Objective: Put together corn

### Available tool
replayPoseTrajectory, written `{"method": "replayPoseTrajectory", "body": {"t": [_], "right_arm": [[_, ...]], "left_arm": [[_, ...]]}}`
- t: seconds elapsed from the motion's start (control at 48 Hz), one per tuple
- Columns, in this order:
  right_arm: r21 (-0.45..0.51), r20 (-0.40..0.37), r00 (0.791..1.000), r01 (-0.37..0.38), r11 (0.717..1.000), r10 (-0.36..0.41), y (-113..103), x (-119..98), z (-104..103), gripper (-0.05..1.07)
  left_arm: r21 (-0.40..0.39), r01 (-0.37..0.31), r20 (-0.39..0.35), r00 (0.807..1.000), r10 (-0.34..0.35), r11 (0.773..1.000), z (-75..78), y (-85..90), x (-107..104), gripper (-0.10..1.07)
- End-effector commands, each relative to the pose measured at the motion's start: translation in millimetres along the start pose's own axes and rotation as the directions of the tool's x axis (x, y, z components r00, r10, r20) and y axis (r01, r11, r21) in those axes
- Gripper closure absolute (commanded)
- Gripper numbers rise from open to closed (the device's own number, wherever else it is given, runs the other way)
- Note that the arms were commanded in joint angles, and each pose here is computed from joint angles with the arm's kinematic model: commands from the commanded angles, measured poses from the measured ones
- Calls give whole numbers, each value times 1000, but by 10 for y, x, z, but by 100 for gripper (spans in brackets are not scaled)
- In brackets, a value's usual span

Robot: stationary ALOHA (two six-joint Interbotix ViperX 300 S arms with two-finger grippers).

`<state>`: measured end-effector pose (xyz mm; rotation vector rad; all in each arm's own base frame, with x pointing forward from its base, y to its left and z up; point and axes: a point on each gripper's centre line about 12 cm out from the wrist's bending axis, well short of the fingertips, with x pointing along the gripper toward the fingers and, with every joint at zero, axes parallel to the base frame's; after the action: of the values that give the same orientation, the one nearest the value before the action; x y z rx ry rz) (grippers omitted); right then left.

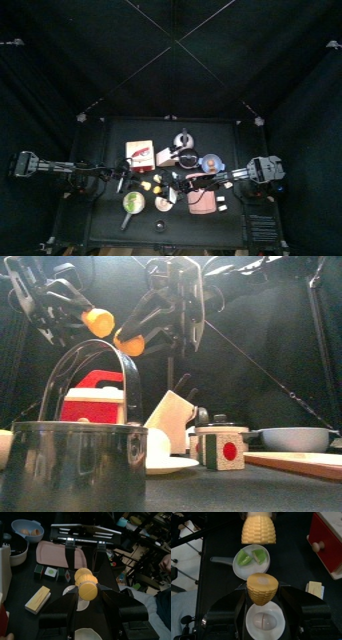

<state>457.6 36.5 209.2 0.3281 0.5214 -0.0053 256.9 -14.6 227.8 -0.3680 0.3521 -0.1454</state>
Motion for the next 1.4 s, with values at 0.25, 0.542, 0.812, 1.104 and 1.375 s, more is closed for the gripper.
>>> {"method": "replayPoseTrajectory", "body": {"t": [0.25,0.542,0.812,1.104,1.375], "right_arm": [[5,37,999,-10,1000,9,14,-20,147,37],[-10,48,999,-7,1000,8,1,-22,193,37],[-19,57,998,-6,1000,7,-7,-24,236,37],[-19,61,998,-6,1000,7,-9,-25,250,37],[-19,64,998,-7,1000,8,-4,-7,266,37]], "left_arm": [[-2,12,9,1000,-12,1000,139,-22,130,29],[-4,11,8,1000,-11,1000,146,-20,144,29],[-4,11,8,1000,-11,1000,146,-20,144,29],[-4,11,8,1000,-11,1000,146,-20,144,29],[-4,11,8,1000,-11,1000,146,-20,144,29]]}}
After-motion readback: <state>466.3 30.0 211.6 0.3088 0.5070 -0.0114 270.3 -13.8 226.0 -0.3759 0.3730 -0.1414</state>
